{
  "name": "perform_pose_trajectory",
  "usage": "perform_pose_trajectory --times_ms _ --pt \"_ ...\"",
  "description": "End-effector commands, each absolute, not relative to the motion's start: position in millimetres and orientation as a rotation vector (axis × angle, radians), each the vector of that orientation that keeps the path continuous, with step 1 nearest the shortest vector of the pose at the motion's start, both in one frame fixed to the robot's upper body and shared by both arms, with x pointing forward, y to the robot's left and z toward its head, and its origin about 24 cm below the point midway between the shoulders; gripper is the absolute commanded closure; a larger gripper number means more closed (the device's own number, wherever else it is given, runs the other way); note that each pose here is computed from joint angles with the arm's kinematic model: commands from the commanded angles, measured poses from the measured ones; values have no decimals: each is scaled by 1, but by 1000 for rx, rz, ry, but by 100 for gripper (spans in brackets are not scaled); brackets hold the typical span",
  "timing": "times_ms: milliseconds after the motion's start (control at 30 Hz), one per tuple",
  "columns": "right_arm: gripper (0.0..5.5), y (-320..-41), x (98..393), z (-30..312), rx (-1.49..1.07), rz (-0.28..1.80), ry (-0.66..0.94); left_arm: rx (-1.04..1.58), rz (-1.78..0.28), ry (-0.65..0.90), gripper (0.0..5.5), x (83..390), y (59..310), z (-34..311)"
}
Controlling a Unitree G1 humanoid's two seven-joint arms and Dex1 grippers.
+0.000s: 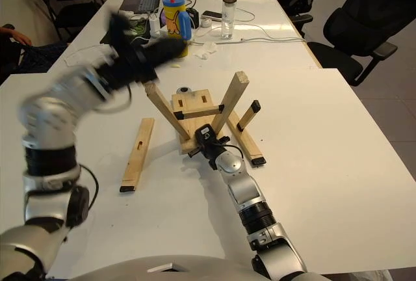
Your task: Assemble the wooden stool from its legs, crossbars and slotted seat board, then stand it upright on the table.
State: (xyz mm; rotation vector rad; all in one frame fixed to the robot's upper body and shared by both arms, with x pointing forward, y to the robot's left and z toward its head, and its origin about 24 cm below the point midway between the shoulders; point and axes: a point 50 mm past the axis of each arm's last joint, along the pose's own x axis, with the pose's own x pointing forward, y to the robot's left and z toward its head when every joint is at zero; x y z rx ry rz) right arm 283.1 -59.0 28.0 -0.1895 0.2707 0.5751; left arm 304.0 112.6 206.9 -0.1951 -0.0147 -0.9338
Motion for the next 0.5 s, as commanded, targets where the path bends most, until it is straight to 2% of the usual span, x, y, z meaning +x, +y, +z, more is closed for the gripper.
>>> perform_pose_trajectory --times_ms 33,100,167,267,367,500 --pt "550 -71 263 -27 -228 564 573 -74 -721 155 435 315 106 141" --pt "550 -72 265 -27 -226 564 574 -124 -706 -99 467 325 104 195" --pt "550 -70 267 -27 -221 576 562 -163 -683 -329 489 323 108 244" --pt "550 -64 272 -20 -205 584 497 -142 -550 -553 543 309 126 276" --pt "550 -61 275 -12 -208 571 463 -54 -308 -562 548 296 153 257" --pt "550 -71 273 13 -210 510 391 21 -168 -401 548 276 172 206"
